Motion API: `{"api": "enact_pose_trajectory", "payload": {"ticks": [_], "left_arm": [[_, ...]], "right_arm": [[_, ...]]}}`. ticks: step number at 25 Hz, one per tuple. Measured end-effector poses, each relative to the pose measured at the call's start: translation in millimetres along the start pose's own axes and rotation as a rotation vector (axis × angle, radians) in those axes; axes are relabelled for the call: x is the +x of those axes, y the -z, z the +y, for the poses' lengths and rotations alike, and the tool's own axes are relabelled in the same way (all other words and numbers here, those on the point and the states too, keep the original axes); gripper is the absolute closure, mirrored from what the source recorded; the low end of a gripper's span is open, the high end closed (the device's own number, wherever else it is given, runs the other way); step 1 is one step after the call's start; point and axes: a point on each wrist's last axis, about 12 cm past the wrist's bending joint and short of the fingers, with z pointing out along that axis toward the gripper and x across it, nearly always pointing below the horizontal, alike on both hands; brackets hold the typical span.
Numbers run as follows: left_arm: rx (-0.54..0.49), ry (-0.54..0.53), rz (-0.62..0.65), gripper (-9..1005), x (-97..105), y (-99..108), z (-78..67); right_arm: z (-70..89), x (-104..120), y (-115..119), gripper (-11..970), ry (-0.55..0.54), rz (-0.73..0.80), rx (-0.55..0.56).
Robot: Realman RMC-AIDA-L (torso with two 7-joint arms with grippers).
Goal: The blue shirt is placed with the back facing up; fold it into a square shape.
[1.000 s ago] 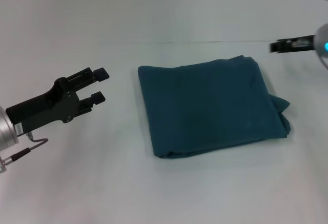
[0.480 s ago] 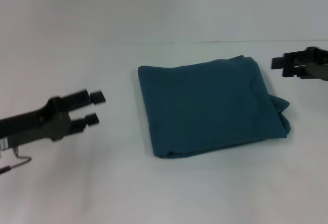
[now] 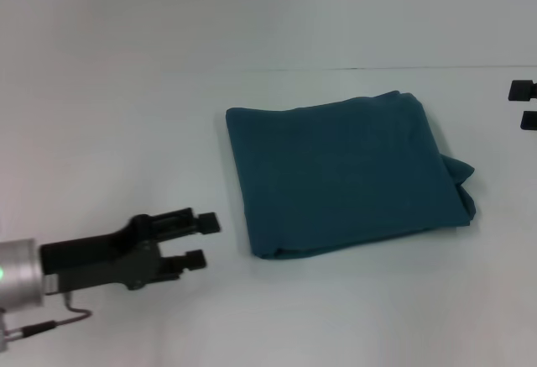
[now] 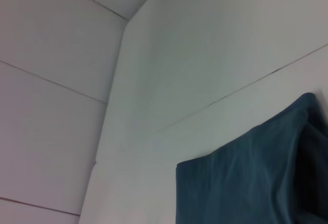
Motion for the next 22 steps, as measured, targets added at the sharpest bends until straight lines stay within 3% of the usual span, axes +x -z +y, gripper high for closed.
{"api": "enact_pose_trajectory", "payload": {"ticks": [3, 9, 22], "left_arm": [[-0.018, 0.016, 0.015, 183, 0, -16, 1.1], [-0.059, 0.045, 0.003, 183, -2, -43, 4.2], [-0.146, 0.082, -0.027, 182, -6, -74, 10.2]], "right_arm": [[1.3, 1, -3, 176, 0.006, 0.01, -0.005], [3.4, 3, -10, 193, 0.02, 0.026, -0.011], [2.3, 2, -8, 194, 0.017, 0.014, -0.012]]}}
